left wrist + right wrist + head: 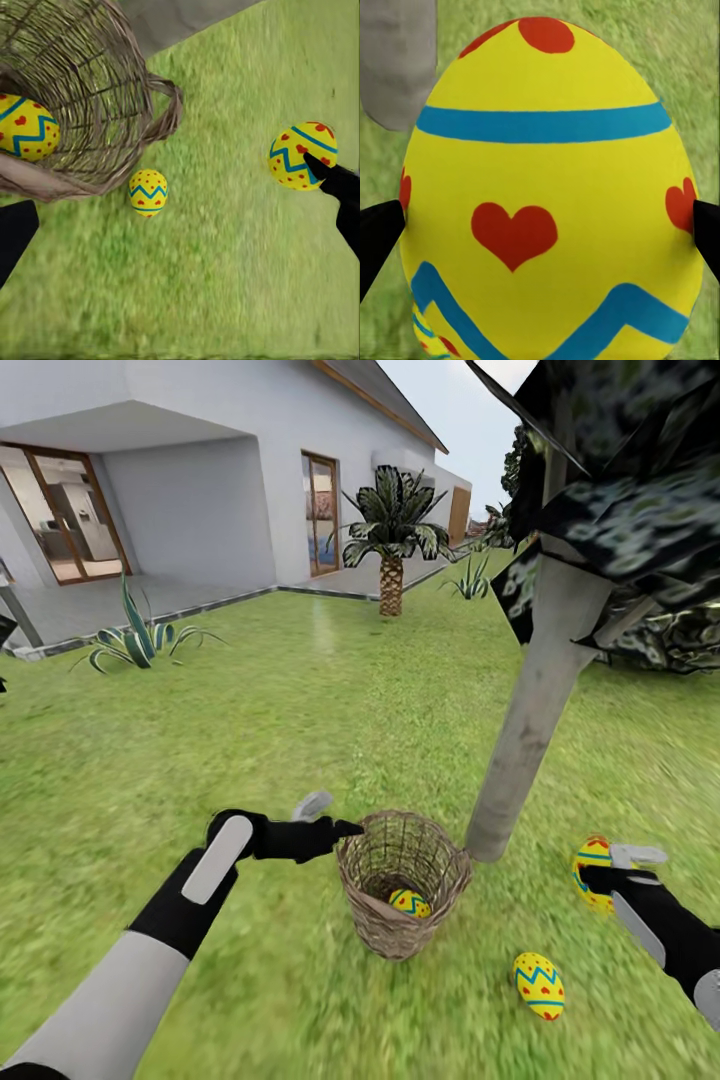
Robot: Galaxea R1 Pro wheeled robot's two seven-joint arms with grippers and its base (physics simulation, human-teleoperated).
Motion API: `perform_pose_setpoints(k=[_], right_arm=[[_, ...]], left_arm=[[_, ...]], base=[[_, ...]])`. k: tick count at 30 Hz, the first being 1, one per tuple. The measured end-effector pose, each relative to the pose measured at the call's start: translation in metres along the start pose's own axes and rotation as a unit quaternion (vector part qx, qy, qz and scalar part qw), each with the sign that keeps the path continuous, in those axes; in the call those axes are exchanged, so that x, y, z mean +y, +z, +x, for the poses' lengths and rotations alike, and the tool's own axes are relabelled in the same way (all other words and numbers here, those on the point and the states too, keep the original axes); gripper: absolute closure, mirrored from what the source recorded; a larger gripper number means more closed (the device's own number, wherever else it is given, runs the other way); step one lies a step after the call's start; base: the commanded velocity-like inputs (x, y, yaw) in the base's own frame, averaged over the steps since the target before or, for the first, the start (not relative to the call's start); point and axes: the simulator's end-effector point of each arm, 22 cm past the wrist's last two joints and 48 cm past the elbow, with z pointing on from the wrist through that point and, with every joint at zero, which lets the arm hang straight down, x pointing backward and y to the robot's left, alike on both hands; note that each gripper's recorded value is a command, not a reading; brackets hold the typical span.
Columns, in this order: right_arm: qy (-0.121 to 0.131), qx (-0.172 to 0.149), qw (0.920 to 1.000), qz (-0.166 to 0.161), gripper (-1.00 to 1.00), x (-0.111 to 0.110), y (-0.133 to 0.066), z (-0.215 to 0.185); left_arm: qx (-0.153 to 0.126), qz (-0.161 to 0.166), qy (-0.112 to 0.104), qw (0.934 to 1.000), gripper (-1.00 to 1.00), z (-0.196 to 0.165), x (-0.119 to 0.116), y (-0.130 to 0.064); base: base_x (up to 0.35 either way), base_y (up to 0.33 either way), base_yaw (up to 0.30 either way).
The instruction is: Take the three Easter eggs out of the wicker basket on the lawn in the garden, then place them on the lawn next to a single tree (choose any tree) so that all three eggs are next to the same tree and none are left in the basket.
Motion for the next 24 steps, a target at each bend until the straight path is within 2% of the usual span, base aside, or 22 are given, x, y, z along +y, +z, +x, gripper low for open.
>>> perform_pose_setpoints(k=[2, 5, 8, 10, 12, 18, 22, 24], right_arm=[[0.005, 0.007, 1.0, 0.001, 1.0, 0.012, 0.006, 0.021], [0.012, -0.005, 0.9999, 0.007, 1.0, 0.013, 0.012, 0.034], [0.015, -0.005, 0.9998, 0.009, 1.0, 0.013, 0.015, 0.041], [0.016, -0.002, 0.9998, 0.011, 1.0, 0.012, 0.017, 0.048], [0.017, 0.0, 0.9998, 0.012, 1.0, 0.012, 0.019, 0.053], [0.023, -0.012, 0.9995, 0.018, 1.0, 0.009, 0.026, 0.063], [0.025, -0.014, 0.9994, 0.018, 1.0, 0.012, 0.03, 0.069], [0.025, -0.014, 0.9995, 0.01, 1.0, 0.025, 0.031, 0.074]], left_arm=[[0.015, -0.016, 0.019, 0.9996, -1.0, 0.015, 0.003, 0.012], [0.032, -0.018, 0.039, 0.9986, -1.0, 0.035, -0.006, 0.03], [0.059, -0.027, 0.033, 0.9973, -1.0, 0.062, 0.001, 0.053], [0.055, -0.046, 0.024, 0.9971, -1.0, 0.069, 0.018, 0.065], [0.052, -0.046, 0.022, 0.9973, -1.0, 0.073, 0.018, 0.071], [0.05, -0.044, 0.025, 0.9975, -1.0, 0.078, 0.022, 0.077], [0.049, -0.043, 0.025, 0.9976, -1.0, 0.082, 0.027, 0.081], [0.049, -0.044, 0.025, 0.9976, -1.0, 0.084, 0.031, 0.083]], base=[[0.0, 0.0, 0.0], [0.0, 0.0, -0.109], [0.0, 0.0, -0.202], [0.0, 0.0, -0.212], [0.0, 0.0, -0.213], [0.0, 0.0, -0.203], [0.0, 0.0, -0.03], [0.0, 0.0, -0.002]])
